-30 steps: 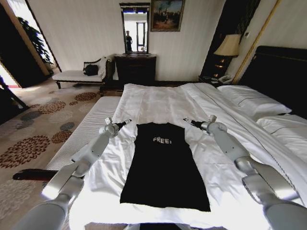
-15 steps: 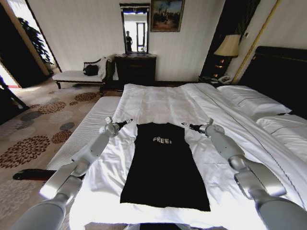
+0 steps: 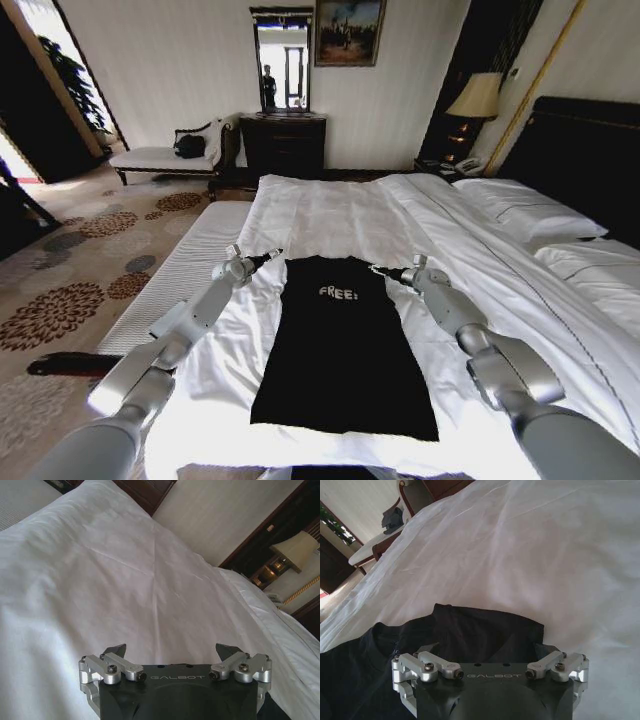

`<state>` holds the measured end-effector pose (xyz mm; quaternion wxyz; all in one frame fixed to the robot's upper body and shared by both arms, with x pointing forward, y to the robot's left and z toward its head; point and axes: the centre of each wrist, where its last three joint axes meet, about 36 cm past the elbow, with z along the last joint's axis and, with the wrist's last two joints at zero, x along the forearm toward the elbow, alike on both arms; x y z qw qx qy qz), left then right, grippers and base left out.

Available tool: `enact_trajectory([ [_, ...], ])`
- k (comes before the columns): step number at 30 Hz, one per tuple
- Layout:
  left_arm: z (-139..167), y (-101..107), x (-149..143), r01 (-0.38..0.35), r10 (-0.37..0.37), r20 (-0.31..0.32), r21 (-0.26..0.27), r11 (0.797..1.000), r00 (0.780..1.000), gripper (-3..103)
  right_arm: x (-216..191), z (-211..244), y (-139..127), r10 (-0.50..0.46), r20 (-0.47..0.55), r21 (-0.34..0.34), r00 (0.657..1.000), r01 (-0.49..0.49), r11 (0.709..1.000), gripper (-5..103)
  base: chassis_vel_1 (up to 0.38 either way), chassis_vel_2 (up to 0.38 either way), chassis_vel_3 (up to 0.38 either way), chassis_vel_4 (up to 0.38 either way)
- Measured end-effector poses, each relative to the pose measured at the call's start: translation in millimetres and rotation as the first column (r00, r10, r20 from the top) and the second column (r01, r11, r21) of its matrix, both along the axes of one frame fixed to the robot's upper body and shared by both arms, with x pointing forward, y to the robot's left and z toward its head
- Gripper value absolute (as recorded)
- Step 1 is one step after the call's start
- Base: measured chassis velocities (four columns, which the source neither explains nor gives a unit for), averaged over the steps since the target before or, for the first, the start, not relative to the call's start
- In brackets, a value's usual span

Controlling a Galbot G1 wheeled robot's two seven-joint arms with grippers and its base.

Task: Fold the clothes on the bed.

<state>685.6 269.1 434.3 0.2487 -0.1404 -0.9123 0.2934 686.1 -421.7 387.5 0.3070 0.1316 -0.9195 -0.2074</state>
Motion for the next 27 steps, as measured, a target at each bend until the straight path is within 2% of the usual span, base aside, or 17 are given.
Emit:
enact_trajectory([
  [15, -5, 0, -5, 0.001, -0.001, 0.001, -0.003, 1.000, 1.000, 100, 3, -10, 8, -0.027, 0.015, -0.015, 1.000, 0.028, 1.000, 100, 0.000, 0.000, 0.000, 0.000],
  [20, 1, 3, -8, 0.002, -0.002, 0.017, -0.006, 1.000, 1.000, 100, 0, -7, -11, -0.078, 0.027, -0.030, 0.997, 0.079, 0.996, 100, 0.000, 0.000, 0.000, 0.000],
  [27, 0, 3, -10, 0.005, -0.005, 0.018, -0.007, 1.000, 1.000, 100, 2, -8, -3, -0.068, 0.017, -0.020, 0.998, 0.068, 0.998, 102, 0.000, 0.000, 0.000, 0.000],
])
